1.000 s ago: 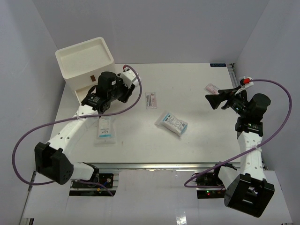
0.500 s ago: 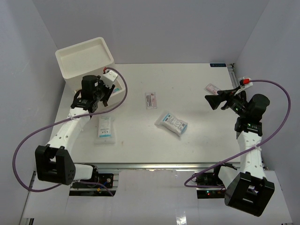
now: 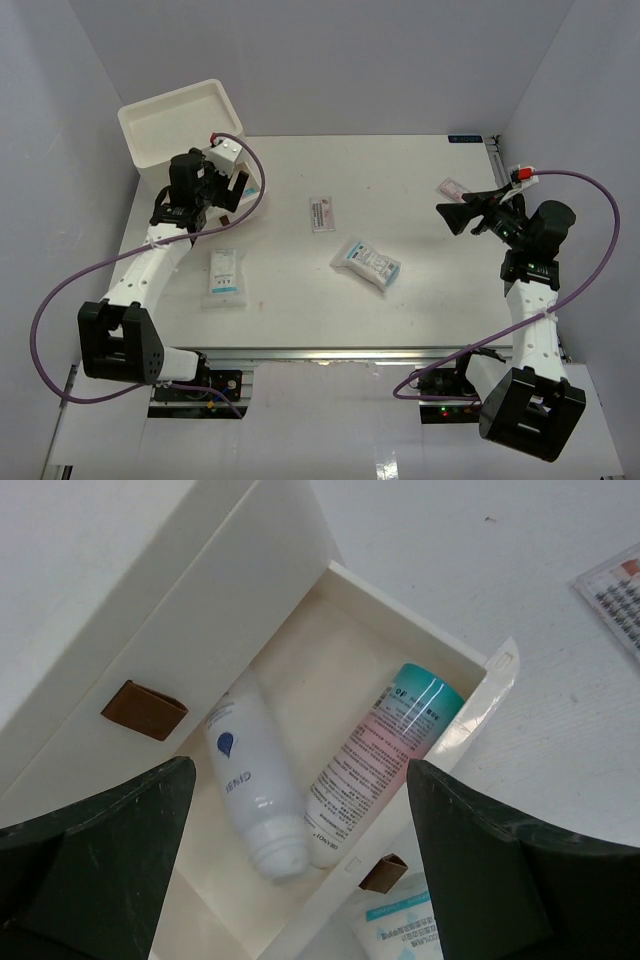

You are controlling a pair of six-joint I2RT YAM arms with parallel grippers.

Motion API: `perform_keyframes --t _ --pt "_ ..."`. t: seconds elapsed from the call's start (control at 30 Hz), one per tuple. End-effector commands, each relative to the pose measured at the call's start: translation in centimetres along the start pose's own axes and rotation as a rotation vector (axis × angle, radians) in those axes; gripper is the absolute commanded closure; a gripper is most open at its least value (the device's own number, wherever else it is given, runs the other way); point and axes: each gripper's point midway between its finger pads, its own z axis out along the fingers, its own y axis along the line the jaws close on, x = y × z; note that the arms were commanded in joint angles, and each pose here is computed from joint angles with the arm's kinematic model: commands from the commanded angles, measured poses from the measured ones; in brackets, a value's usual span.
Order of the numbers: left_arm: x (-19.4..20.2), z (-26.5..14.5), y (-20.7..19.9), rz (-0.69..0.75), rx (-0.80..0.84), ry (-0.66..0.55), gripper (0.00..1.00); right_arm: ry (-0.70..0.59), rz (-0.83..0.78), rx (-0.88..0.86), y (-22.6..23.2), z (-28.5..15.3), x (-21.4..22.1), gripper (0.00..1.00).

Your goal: Organize the makeup

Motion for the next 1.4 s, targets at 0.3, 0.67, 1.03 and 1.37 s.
perform_keyframes --t 0.3,0.67,1.03,1.37 --pt "-6.7 -5.8 -6.2 -0.297 0.354 -0.224 0.5 -0.018 -0.042 -0.021 0.2 0.0 -0.2 0.05" --pt "2.9 -3.6 -13.4 -0.218 0.429 0.163 0.78 -0.01 -0.034 -0.016 -0.2 0.2 0.1 0.05" --pt "8.4 -0.1 -10.4 -0.106 0.192 0.346 0.77 -0.005 -0.033 -0.015 -0.3 0.2 0.3 0.05" --pt "9.8 1.4 -8.4 -0.048 0.067 0.359 0.73 -0.005 -0.033 -0.025 -0.1 0.2 0.2 0.05"
